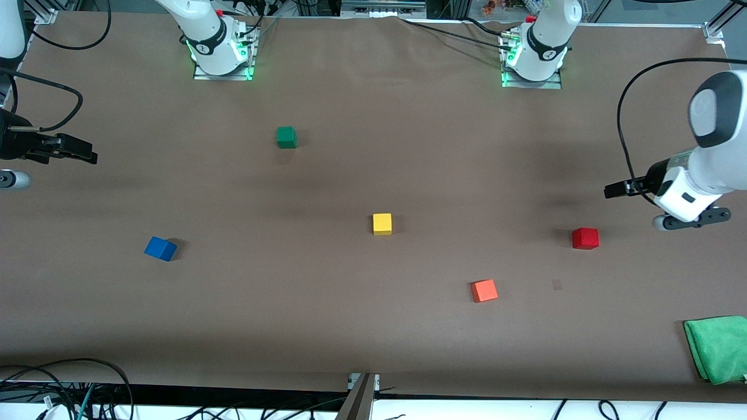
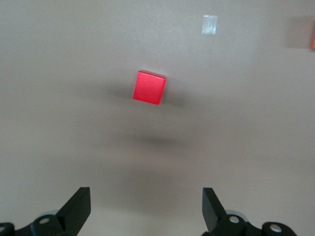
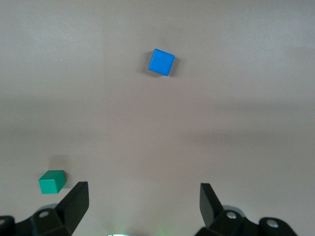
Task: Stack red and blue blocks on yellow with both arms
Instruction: 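Reach the left gripper down over the red cube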
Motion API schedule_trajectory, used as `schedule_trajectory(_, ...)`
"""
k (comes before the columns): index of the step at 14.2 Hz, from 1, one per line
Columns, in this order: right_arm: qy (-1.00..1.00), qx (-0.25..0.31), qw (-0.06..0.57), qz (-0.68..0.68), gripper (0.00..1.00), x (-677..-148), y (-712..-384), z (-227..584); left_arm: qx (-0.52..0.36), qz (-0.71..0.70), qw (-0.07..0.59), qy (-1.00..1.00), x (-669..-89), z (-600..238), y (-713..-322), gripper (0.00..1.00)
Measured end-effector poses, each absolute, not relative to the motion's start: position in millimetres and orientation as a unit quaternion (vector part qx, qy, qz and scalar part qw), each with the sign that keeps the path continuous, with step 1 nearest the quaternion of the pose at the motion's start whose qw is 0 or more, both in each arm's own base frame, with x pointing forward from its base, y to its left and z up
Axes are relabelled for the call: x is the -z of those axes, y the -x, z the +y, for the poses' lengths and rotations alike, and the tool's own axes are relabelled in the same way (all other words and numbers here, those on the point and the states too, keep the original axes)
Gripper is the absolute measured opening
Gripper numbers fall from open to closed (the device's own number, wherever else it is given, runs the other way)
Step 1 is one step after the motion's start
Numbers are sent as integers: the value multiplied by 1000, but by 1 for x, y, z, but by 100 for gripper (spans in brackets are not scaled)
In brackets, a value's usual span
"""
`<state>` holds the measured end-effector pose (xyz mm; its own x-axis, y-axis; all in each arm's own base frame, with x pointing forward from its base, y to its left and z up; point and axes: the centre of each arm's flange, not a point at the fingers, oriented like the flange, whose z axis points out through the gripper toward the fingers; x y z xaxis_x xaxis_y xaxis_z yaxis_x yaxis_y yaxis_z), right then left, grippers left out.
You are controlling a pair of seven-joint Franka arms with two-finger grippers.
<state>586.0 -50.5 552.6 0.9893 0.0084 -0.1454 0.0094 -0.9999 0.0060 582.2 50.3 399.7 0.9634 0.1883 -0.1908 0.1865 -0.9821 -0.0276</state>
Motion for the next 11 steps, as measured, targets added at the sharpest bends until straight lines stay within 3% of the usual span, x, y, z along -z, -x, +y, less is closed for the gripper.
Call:
schedule_trajectory(5,-997,73,3,4,100,-553,-586,-51,-49,-74,4,996,-326,37,-558,100)
schedule_trajectory(11,-997,74,3,4,100,-552,-586,-51,-16,-13,0,1000,-253,38,-567,100)
